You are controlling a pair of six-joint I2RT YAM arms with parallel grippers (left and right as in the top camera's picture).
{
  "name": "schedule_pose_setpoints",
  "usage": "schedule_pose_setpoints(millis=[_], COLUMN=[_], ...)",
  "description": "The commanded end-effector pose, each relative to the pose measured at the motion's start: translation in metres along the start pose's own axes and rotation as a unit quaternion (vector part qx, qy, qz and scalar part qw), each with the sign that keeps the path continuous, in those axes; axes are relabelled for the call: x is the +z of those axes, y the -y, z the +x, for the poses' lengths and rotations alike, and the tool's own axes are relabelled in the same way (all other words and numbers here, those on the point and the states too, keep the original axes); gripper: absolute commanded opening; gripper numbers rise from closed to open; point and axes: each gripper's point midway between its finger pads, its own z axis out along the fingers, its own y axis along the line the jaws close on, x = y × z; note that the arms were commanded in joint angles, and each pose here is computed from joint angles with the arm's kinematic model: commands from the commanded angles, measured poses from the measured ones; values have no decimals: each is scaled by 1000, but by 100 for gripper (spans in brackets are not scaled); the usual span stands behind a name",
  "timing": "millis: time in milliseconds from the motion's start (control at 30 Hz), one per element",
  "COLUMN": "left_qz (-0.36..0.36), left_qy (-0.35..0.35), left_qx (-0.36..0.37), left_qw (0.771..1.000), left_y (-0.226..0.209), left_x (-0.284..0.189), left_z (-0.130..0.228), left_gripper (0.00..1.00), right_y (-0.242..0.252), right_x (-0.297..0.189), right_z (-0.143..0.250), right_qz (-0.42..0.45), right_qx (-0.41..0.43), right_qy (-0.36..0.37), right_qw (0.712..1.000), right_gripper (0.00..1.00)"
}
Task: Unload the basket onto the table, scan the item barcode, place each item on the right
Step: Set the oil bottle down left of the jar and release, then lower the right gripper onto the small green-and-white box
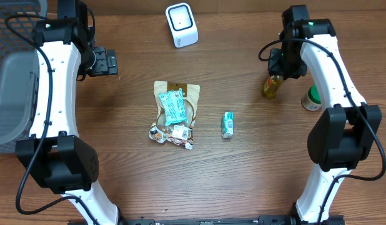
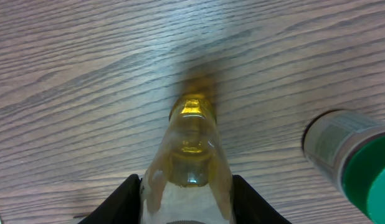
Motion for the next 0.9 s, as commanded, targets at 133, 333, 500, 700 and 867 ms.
schedule_pose_setpoints(millis=[133, 333, 500, 700, 867], left_qz=[0, 0, 0, 0, 0], left_qy=[10, 10, 10, 10, 10], left_qx=[8, 7, 8, 8, 8], left_qw=[1000, 1000, 1000, 1000, 1000], left_y=[2, 2, 2, 2, 2], left_x=[-5, -5, -5, -5, -5], left_z=[-4, -4, -4, -4, -4], left_gripper=[99, 100, 100, 99, 99], right_y=[4, 5, 4, 0, -21], right_x=[-8, -8, -16, -80, -136], right_z=[-4, -1, -7, -30, -13], right_qz=[-1, 1, -2, -15, -60], right_qx=[-8, -8, -8, -6, -23], right_qy=[10, 5, 17, 71, 75], right_qw=[1000, 1000, 1000, 997, 995], right_gripper=[44, 77, 95, 98, 91])
